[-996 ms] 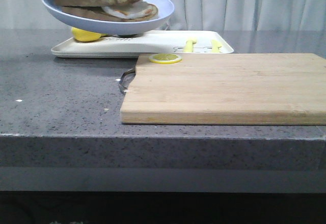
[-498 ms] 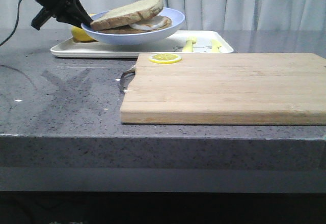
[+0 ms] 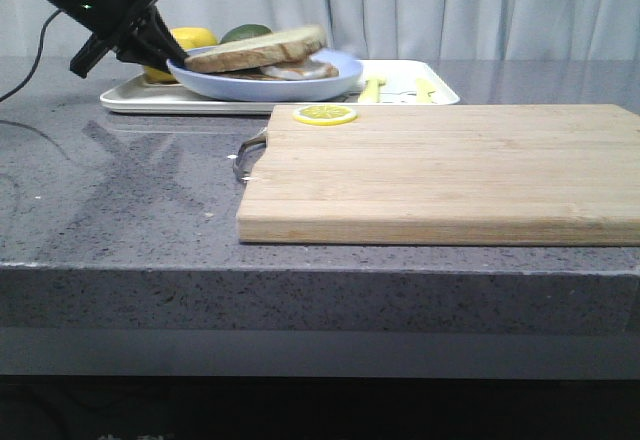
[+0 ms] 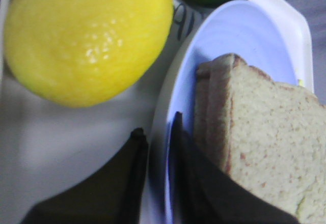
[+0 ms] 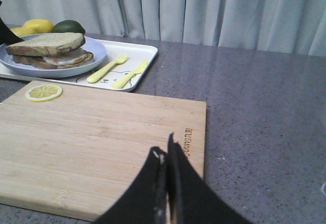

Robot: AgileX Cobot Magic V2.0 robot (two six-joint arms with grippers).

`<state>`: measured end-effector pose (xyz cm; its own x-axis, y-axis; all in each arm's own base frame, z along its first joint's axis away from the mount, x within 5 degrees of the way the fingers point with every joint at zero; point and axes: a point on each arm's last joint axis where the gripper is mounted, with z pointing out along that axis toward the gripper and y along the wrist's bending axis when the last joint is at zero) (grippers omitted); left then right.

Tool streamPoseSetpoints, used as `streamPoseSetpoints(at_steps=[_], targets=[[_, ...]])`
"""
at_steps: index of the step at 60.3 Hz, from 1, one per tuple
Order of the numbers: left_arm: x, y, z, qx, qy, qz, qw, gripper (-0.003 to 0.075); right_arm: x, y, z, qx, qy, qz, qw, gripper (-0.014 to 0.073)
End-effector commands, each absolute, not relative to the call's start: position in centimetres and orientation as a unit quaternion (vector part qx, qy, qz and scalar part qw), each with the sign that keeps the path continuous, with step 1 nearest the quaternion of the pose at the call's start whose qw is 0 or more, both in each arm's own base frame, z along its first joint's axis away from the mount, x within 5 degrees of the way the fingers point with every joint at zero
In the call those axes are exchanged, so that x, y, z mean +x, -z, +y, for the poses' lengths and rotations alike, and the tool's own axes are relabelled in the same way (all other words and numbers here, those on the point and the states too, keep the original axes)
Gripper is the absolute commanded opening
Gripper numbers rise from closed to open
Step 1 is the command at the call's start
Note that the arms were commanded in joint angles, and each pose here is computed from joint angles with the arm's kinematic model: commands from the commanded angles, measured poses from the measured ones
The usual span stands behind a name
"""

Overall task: Place bread and move sandwich to tray
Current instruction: 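Lift the plate with the left gripper and lower it onto the white tray, then release the plate and raise the left gripper away from the tray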

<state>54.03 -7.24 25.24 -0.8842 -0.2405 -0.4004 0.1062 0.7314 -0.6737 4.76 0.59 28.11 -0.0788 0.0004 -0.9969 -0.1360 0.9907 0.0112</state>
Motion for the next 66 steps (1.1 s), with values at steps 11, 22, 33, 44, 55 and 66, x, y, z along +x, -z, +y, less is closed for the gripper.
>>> streamPoseSetpoints(at_steps=[11,22,33,44,55,66], targets=[[52.2,-32.6,-8.2,-0.008,0.413,0.861,0.299,0.0424,4.7,-29.6,0.6,-0.046,-0.048,0.701,0.710,-0.0062],[50.7,-37.0,-8.2,0.034,0.413,0.837,0.357,0.0409,4.7,-29.6,0.6,-0.046,-0.048,0.701,0.710,-0.0062],[49.0,-40.2,-8.4,0.068,0.412,0.817,0.398,0.0216,4.7,-29.6,0.6,-0.046,-0.048,0.701,0.710,-0.0062],[48.4,-41.1,-8.5,0.077,0.413,0.810,0.408,-0.0019,4.7,-29.6,0.6,-0.046,-0.048,0.701,0.710,-0.0062],[47.6,-42.4,-8.7,0.089,0.432,0.792,0.422,-0.0019,4.7,-29.6,0.6,-0.046,-0.048,0.701,0.710,-0.0062],[47.3,-42.9,-8.8,0.093,0.442,0.786,0.423,-0.0019,4.7,-29.6,0.6,-0.046,-0.048,0.701,0.710,-0.0062]])
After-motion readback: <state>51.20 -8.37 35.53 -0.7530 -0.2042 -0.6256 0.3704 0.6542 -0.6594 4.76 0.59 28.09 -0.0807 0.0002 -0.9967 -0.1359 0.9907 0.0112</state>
